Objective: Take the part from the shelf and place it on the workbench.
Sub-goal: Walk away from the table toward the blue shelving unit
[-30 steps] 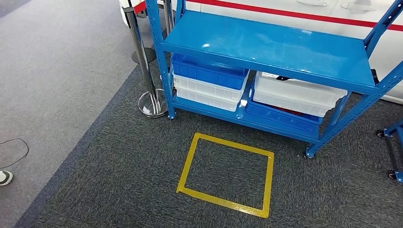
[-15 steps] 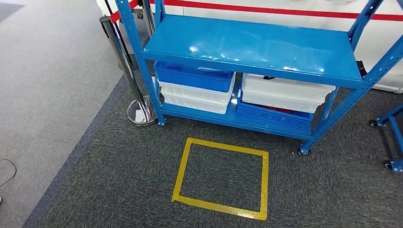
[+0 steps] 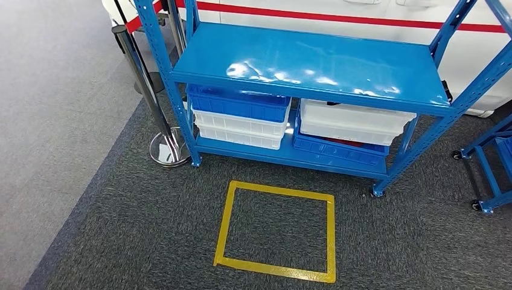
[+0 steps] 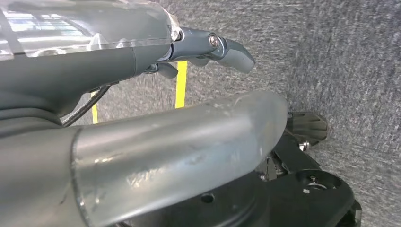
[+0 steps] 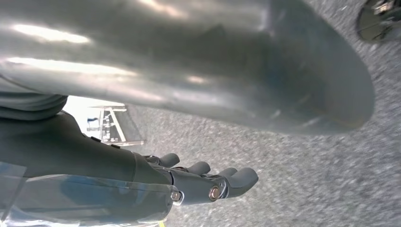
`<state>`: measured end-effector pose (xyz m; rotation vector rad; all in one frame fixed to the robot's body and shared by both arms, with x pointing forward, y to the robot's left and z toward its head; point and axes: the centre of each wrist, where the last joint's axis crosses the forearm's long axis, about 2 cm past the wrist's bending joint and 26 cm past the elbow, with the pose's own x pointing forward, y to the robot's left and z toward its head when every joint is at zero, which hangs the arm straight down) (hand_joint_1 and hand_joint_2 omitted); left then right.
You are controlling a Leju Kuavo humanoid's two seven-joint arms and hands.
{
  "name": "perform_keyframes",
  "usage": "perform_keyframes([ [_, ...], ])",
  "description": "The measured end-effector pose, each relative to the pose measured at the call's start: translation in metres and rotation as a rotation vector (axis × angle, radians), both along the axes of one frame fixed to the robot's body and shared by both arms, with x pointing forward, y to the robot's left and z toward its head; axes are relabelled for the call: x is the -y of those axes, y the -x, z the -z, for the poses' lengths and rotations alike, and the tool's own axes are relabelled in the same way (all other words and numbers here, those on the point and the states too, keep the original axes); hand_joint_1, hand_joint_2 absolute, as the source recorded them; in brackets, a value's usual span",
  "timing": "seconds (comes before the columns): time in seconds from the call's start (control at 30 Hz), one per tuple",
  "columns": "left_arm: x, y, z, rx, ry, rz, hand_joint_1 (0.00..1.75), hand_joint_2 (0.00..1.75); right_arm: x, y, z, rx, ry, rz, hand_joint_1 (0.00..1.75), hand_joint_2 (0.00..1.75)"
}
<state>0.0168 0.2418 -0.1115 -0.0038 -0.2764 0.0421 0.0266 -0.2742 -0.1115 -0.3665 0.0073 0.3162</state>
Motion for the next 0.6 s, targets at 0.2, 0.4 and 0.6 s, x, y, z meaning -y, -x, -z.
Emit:
perform_keyframes([
  [0.2,0.0005,0.0011,0.0,-0.002,0.001,0.003,0.0,0.0,0.0001,0.0032,0.0003,-0.007,0.0,0.0,0.0,0.0],
  [0.4,0.0005,-0.0024,-0.0002,0.005,0.002,0.004,0.0,0.0,-0.0001,0.0014,0.0001,-0.005,0.0,0.001,0.0,0.0],
  [0.6,0.0005,-0.0001,-0.0001,0.001,0.004,0.005,0.0,0.0,-0.0002,0.0015,0.0001,-0.006,0.0,0.001,0.0,0.0],
])
